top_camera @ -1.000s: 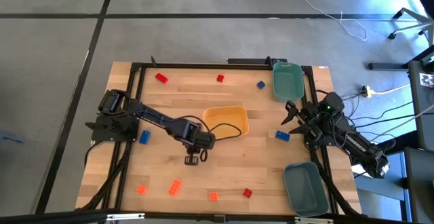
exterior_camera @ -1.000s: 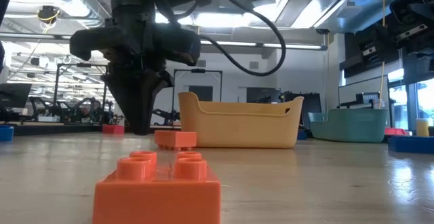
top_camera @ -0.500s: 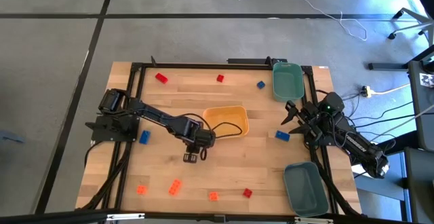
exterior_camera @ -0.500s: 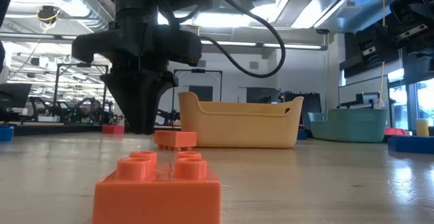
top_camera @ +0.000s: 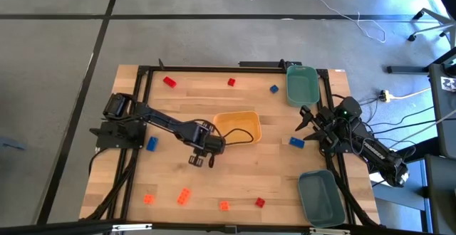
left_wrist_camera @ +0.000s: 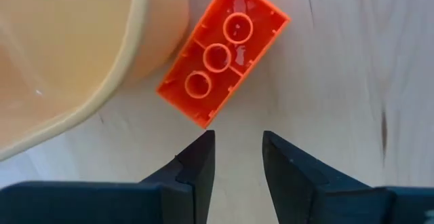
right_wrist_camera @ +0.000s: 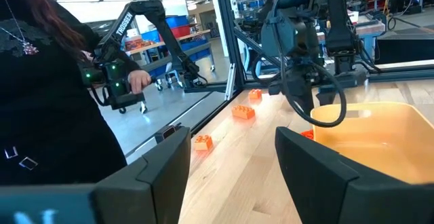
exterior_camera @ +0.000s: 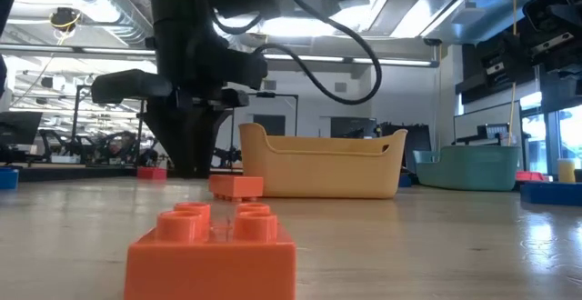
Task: Sort & place blocks by color
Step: Put the orange game piece into the yellow bin
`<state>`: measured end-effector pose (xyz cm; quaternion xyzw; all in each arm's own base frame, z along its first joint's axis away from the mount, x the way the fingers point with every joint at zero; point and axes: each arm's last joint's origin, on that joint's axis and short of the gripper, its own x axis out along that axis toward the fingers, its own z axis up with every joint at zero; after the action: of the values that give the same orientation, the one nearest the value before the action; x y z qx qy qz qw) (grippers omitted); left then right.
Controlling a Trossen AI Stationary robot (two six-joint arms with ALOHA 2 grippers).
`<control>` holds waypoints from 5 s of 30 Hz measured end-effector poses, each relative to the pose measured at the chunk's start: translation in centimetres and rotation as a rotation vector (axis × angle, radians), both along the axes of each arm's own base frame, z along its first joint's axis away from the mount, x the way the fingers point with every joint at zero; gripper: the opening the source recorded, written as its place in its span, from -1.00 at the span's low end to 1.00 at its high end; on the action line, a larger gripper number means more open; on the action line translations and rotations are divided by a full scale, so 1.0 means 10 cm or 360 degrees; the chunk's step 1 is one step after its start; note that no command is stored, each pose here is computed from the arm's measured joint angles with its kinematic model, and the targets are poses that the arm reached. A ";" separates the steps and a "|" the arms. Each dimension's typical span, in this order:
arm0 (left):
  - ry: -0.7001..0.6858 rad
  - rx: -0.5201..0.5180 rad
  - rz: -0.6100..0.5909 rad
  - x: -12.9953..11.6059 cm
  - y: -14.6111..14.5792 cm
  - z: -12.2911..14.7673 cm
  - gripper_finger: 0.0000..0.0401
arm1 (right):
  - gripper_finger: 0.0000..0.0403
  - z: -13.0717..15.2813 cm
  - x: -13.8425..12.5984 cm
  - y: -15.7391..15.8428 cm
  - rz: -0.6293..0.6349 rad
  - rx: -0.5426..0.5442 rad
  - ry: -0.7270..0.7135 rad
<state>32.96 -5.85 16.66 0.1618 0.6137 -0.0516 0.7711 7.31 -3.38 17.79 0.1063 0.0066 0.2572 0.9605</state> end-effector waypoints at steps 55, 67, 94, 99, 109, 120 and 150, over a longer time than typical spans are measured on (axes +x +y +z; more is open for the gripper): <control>-0.0120 -0.0128 -0.0502 0.06 0.16 -0.05 -0.42 | 0.08 0.00 0.00 0.00 0.0000 0.0001 0.0003; -0.0098 -0.0136 -0.0526 0.08 0.20 -0.11 -0.42 | 0.08 0.00 0.00 0.00 0.0000 0.0001 0.0003; -0.0127 -0.0405 -0.0051 0.12 0.27 -0.14 -0.98 | 0.08 0.00 0.00 0.00 -0.0001 0.0005 0.0005; -0.0110 -0.0482 0.0143 0.04 0.27 0.00 -0.99 | 0.08 0.00 0.00 0.00 -0.0001 0.0005 0.0005; -0.0481 -0.0487 0.0414 -0.23 0.43 0.75 -1.00 | 0.08 -0.01 0.00 0.00 0.0021 0.0007 0.0011; -0.0774 -0.0298 0.0739 0.00 1.05 1.60 -1.00 | 0.08 0.01 -0.01 0.01 0.0067 0.0219 0.0136; -0.0239 -0.0634 0.0708 1.06 1.39 0.74 -1.00 | 0.08 0.67 -0.13 -0.07 -0.1298 -0.0085 0.0312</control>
<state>43.58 8.03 24.06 -0.1274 0.5531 0.0114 0.8233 5.98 -4.10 24.45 0.0994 0.0621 -0.1556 0.9808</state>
